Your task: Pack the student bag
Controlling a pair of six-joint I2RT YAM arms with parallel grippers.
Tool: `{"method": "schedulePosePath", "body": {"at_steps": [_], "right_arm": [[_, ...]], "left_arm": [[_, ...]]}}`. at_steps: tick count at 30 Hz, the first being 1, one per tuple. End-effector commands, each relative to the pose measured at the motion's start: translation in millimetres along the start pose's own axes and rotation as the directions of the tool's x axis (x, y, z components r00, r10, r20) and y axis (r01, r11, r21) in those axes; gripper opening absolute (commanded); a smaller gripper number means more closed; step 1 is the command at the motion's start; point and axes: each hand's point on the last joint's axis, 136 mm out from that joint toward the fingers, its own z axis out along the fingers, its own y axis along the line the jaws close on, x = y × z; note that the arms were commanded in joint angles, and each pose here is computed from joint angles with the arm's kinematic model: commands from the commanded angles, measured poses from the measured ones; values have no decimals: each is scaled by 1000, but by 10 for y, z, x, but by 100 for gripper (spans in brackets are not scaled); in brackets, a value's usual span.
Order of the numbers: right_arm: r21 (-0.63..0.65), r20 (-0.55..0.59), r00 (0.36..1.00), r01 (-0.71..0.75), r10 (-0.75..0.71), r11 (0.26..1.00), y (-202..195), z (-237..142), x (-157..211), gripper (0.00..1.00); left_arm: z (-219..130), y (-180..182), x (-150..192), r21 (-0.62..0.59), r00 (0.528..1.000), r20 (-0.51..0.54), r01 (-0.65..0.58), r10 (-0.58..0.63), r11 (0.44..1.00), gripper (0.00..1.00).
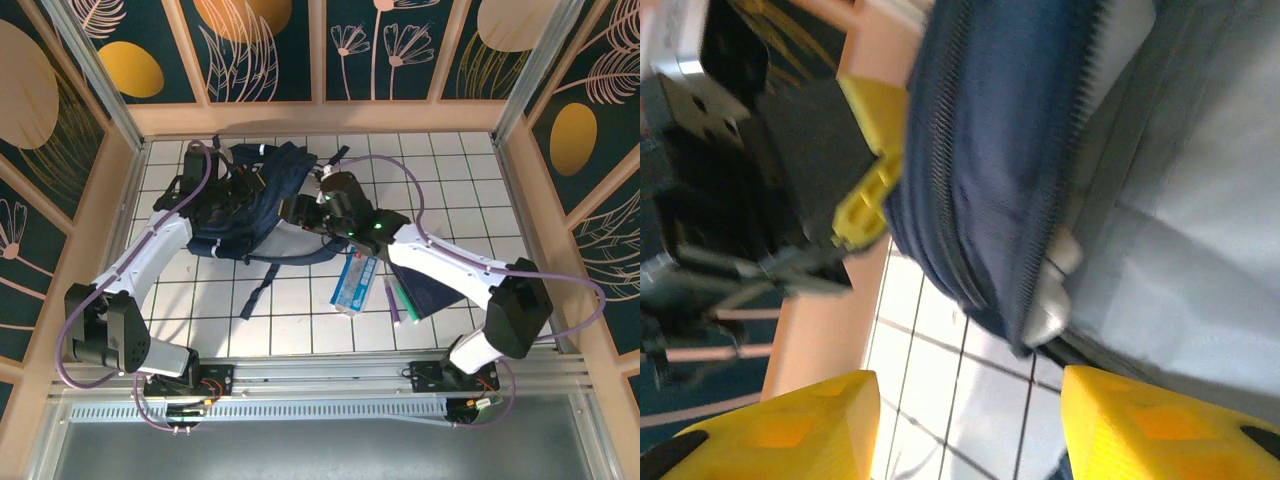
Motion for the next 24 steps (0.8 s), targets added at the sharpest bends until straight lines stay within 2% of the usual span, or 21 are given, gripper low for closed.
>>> {"method": "schedulePosePath", "body": {"at_steps": [1,5,8,13,15,17,19,23,24], "right_arm": [[186,142,987,-100,74,977,-336,143,-174,48],[173,144,987,-102,77,980,-275,354,-231,45],[218,126,988,-110,83,970,-363,462,-179,36],[323,139,989,-90,46,942,-572,385,-105,39],[314,152,987,-90,43,945,-596,334,-104,35],[259,149,988,-75,37,963,-566,330,-108,15],[176,138,990,-23,-1,984,-445,334,-113,2],[-40,123,983,144,-138,989,-54,238,-168,0],[-155,122,971,221,-203,963,135,152,-168,0]], "left_arm": [[-61,-152,-84,54,998,61,31,-34,998,0],[-66,-185,-29,67,998,55,28,-31,997,0],[-67,-168,-1,72,998,48,38,-41,997,0],[-96,-201,1,84,998,50,42,-46,996,0],[-110,-204,-6,85,997,55,43,-48,995,0],[-118,-210,-3,86,997,54,42,-47,995,0],[-119,-211,2,87,997,53,42,-47,995,0],[-129,-228,3,96,997,52,45,-50,994,0],[-132,-245,3,103,998,49,43,-49,994,0]]}}
